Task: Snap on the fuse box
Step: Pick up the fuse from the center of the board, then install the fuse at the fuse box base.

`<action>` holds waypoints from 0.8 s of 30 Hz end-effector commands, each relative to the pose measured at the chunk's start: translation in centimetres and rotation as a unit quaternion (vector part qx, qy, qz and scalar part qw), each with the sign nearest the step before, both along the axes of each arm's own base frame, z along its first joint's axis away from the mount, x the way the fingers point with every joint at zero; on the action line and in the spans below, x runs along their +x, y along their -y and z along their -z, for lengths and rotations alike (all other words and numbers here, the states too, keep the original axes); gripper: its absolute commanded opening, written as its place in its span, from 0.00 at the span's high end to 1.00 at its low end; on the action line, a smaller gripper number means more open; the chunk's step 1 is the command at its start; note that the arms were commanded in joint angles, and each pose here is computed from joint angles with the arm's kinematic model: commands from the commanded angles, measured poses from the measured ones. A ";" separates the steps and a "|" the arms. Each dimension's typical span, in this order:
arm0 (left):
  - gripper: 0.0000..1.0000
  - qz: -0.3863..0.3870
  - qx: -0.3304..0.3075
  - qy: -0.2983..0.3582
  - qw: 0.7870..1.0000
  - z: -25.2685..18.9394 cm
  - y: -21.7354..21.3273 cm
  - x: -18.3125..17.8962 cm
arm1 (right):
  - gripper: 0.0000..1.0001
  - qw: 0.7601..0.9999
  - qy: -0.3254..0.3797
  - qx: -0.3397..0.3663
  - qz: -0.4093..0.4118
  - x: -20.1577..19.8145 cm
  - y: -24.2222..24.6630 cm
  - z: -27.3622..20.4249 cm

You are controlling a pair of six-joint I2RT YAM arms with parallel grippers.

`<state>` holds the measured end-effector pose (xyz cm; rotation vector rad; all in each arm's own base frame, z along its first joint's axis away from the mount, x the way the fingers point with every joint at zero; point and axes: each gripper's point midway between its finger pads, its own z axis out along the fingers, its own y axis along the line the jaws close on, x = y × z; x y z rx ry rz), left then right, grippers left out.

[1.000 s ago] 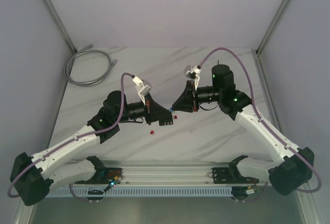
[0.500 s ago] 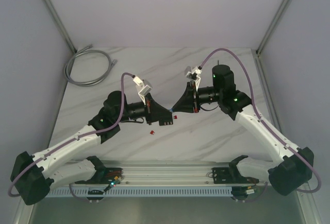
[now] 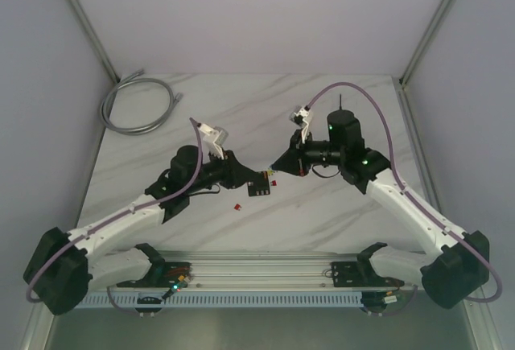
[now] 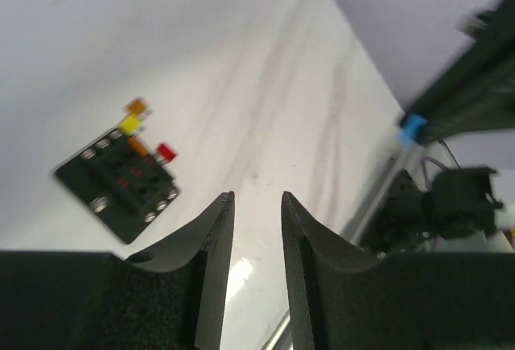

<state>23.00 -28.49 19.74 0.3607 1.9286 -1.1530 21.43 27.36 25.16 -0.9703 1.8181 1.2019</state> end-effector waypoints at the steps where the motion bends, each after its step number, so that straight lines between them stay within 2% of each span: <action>1: 0.59 -0.109 0.035 -0.072 0.991 4.4 -2.2 3.3 | 1.00 0.988 -0.009 -0.049 0.149 3.1 1.8 2.4; 10: 0.60 -0.177 0.106 -0.186 0.961 11.3 -3.1 7.1 | 1.00 0.946 -0.033 -0.097 0.306 5.6 3.1 7.3; 18: 0.61 -0.165 0.128 -0.262 0.942 15.5 -2.1 7.0 | 1.00 0.925 -0.051 -0.153 0.343 6.1 1.7 11.1; 24: 0.63 -0.158 0.128 -0.311 0.928 17.6 -1.8 5.5 | 1.00 0.921 -0.048 -0.185 0.341 6.5 -0.1 12.4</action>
